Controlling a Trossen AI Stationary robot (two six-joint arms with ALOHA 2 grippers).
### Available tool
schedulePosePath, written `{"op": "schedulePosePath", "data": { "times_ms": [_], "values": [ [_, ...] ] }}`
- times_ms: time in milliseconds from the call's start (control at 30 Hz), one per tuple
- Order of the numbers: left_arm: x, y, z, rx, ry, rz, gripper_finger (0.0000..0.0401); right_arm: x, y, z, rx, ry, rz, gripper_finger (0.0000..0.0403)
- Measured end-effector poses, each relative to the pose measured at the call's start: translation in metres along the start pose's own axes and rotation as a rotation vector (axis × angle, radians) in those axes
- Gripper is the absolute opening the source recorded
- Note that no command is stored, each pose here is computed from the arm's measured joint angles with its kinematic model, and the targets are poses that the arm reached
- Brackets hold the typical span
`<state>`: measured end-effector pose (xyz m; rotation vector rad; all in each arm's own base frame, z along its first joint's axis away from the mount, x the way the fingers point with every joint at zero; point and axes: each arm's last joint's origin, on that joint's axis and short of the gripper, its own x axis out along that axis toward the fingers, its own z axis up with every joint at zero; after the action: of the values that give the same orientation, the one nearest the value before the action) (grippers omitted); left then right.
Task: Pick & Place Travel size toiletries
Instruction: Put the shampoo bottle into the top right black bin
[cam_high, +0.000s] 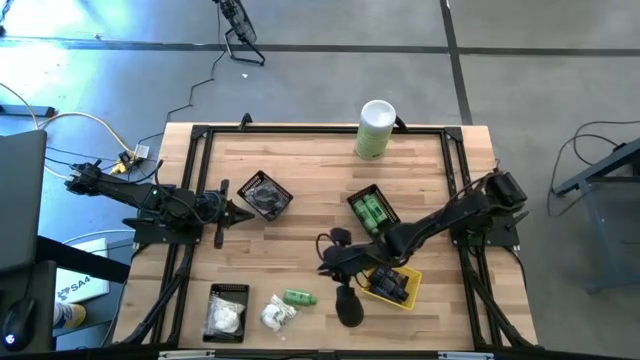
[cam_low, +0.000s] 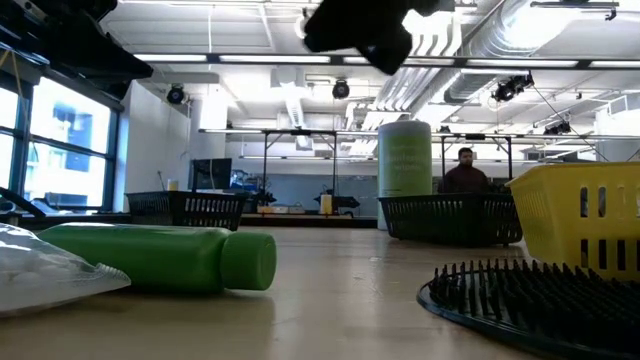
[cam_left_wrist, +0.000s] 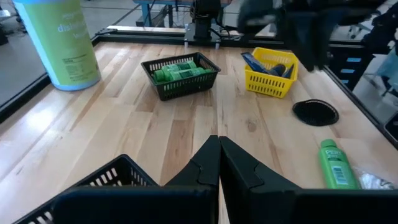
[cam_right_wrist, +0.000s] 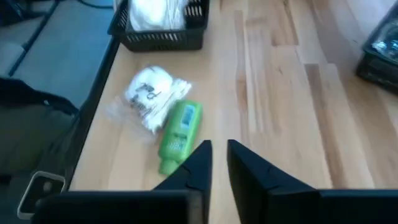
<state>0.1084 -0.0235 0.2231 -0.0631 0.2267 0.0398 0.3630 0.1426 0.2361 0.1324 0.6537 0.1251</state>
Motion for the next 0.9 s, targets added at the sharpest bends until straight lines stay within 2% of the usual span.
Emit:
{"op": "schedulePosePath", "data": {
  "times_ms": [100, 300, 433, 500, 767, 900],
  "values": [
    [0.0, 0.0, 0.0, -0.003, 0.002, -0.009, 0.0, -0.016, 0.001, 0.002, -0.02, 0.023, -0.008, 0.0013],
    [0.008, -0.003, -0.004, -0.012, 0.057, -0.009, 0.0, -0.053, -0.001, 0.004, -0.061, 0.067, -0.096, 0.0004],
    [0.019, -0.006, -0.003, -0.011, 0.054, -0.008, 0.0, -0.068, -0.01, -0.006, -0.055, 0.036, -0.111, 0.0004],
    [0.025, -0.009, -0.001, -0.012, 0.043, -0.009, 0.0, -0.073, -0.016, -0.02, -0.055, 0.029, -0.121, 0.0004],
    [0.046, -0.015, -0.003, -0.01, 0.047, -0.012, 0.0, -0.105, -0.042, -0.055, -0.017, -0.16, -0.087, 0.0004],
    [0.053, -0.017, -0.006, -0.005, 0.066, -0.005, 0.0, -0.125, -0.053, -0.063, 0.008, -0.233, -0.084, 0.0004]
  ]
}}
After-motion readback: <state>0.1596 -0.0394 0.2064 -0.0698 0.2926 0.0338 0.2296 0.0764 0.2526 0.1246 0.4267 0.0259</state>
